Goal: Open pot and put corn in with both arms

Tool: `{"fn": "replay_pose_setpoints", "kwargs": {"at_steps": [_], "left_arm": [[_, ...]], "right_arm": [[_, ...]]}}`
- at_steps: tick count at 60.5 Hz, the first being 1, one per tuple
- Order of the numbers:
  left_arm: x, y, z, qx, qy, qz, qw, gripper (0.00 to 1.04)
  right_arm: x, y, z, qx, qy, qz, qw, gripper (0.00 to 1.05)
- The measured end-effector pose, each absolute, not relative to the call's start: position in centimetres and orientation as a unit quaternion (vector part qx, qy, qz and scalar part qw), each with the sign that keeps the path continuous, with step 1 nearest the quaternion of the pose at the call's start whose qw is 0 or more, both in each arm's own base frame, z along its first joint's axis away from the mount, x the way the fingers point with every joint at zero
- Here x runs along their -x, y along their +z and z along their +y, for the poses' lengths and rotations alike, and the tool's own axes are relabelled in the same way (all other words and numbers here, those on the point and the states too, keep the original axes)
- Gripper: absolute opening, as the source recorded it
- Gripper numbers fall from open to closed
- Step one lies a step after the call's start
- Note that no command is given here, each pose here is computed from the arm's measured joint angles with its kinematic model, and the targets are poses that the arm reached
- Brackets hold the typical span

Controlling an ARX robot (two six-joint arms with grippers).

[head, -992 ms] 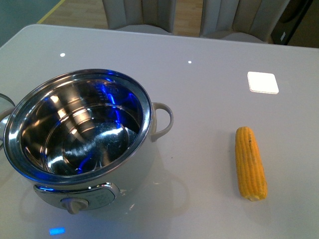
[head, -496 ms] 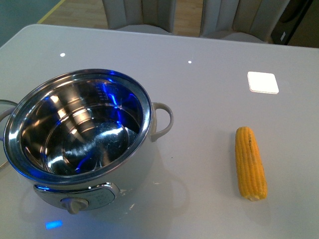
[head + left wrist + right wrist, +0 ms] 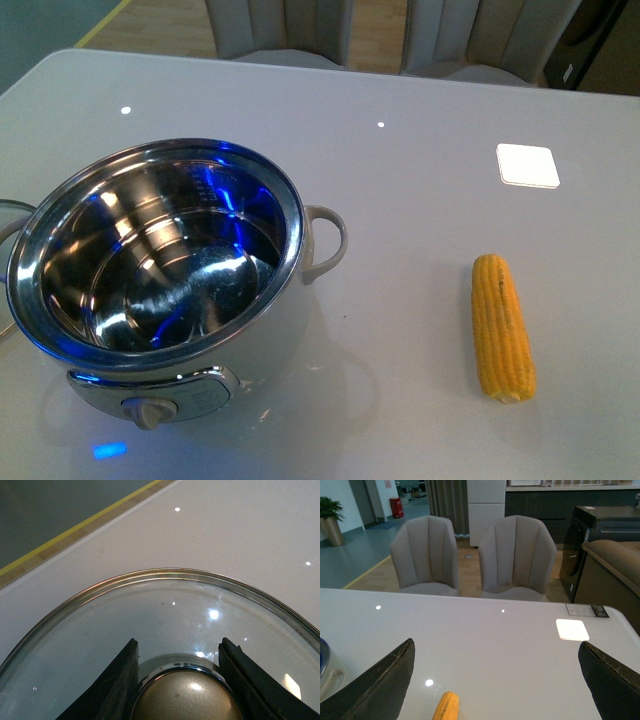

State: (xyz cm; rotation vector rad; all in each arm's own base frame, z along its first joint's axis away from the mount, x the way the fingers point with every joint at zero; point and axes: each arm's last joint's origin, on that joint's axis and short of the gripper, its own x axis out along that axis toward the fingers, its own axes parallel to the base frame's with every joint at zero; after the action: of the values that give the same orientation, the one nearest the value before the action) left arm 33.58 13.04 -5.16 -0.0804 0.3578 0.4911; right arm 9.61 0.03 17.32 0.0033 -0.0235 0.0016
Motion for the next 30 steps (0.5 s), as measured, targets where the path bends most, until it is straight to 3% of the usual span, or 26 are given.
{"fn": "replay_pose_setpoints", "kwargs": {"at_steps": [7, 30], "left_arm": [[-33.5, -3.2, 13.0, 0.032, 0.241, 0.159, 0.957, 1.00], [-30.4, 5.3, 14.2, 0.030, 0.232, 0.108, 0.966, 0.98]], "right_arm": [[-9.6, 17.3, 0.0, -0.002, 0.001, -0.012, 1.000, 0.96], [-9.6, 17.3, 0.0, -0.002, 0.001, -0.012, 1.000, 0.96]]}}
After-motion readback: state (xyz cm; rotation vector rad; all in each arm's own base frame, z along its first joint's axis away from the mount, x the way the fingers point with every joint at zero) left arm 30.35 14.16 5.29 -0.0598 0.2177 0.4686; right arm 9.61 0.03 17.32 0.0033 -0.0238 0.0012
